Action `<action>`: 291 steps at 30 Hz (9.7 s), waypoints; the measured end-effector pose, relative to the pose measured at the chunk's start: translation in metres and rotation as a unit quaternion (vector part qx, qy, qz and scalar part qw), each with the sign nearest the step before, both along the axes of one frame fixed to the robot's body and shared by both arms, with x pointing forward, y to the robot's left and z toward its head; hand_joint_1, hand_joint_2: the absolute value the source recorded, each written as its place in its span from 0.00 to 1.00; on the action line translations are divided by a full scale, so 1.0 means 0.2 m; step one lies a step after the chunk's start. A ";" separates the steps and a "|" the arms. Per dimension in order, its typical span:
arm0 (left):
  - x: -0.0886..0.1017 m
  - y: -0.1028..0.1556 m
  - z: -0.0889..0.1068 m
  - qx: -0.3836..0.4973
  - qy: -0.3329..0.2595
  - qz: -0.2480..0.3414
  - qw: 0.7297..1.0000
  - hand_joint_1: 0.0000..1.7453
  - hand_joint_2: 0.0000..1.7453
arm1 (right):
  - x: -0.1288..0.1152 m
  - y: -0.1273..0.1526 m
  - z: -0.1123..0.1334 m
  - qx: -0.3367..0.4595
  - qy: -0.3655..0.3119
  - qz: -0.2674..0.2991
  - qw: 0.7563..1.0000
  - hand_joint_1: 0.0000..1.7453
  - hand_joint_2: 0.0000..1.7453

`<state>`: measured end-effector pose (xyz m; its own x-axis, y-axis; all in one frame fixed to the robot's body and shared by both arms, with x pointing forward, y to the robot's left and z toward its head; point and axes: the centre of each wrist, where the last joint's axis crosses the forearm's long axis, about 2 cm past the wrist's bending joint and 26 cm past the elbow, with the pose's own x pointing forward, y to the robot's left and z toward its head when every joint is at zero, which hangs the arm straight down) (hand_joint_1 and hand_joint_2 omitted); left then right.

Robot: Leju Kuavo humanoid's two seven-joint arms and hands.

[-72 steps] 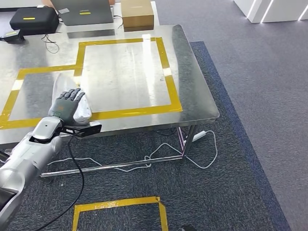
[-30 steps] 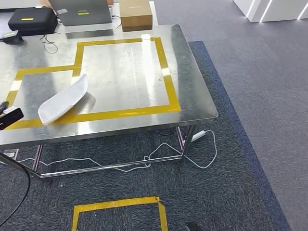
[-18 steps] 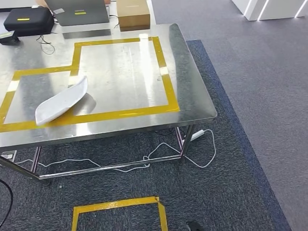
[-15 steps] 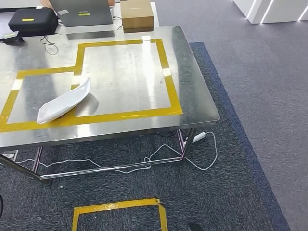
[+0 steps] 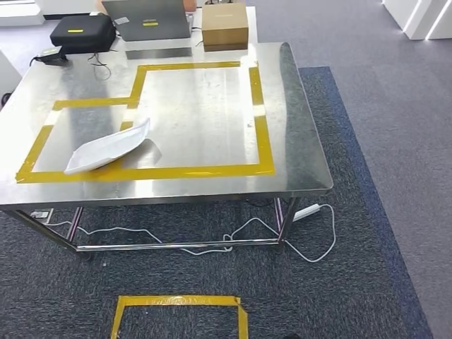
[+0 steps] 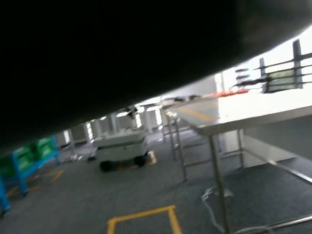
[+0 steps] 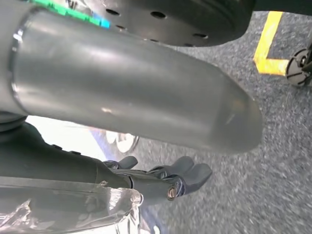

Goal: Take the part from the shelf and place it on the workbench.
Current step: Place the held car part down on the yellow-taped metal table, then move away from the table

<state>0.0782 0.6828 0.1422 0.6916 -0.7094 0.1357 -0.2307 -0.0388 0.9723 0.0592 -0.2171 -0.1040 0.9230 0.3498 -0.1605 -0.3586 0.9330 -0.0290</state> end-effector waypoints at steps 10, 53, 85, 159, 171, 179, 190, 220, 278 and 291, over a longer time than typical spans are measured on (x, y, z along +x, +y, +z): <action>-0.33 -0.23 -0.34 -0.105 0.012 0.116 0.988 0.00 0.00 | -0.01 -0.03 -0.01 -0.007 0.001 -0.002 1.000 0.00 0.00; -0.32 -2.15 -1.25 -0.643 0.080 0.283 0.707 0.00 0.00 | -0.06 -0.14 -0.02 -0.037 0.001 -0.032 0.999 0.00 0.00; -0.29 -2.26 -1.25 -0.694 0.101 0.215 0.680 0.00 0.00 | -0.04 -0.16 -0.02 -0.046 -0.017 -0.041 0.998 0.00 0.00; -0.27 -2.28 -1.23 -0.703 0.122 0.149 0.684 0.00 0.00 | -0.02 -0.14 -0.02 -0.020 -0.019 -0.059 0.998 0.00 0.00; -0.27 -2.25 -1.23 -0.694 0.130 0.150 0.692 0.00 0.00 | -0.01 -0.14 -0.02 -0.013 -0.018 -0.058 0.998 0.00 0.00; -0.28 -2.24 -1.24 -0.691 0.133 0.155 0.694 0.00 0.00 | 0.00 -0.12 -0.01 -0.007 -0.018 -0.070 0.997 0.00 0.00; -0.25 -2.20 -1.24 -0.679 0.144 0.141 0.705 0.00 0.00 | 0.00 -0.13 -0.02 0.001 -0.013 -0.028 1.000 0.00 0.00; -0.27 -2.18 -1.25 -0.675 0.148 0.136 0.710 0.00 0.00 | -0.01 -0.12 -0.02 -0.002 -0.007 -0.021 1.000 0.00 0.00; -0.26 -2.17 -1.25 -0.671 0.156 0.145 0.710 0.00 0.00 | -0.03 -0.11 -0.02 -0.057 -0.034 0.042 0.997 0.00 0.00; -0.25 -2.18 -1.25 -0.672 0.156 0.144 0.709 0.00 0.00 | -0.04 -0.12 -0.02 -0.056 -0.036 0.046 0.997 0.00 0.00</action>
<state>0.0278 0.2477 -0.1086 0.9267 0.0931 0.3640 -0.1669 0.9700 0.1768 0.0514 -0.2406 -0.1077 0.8987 0.4166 -0.1373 -0.4351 0.8862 -0.1592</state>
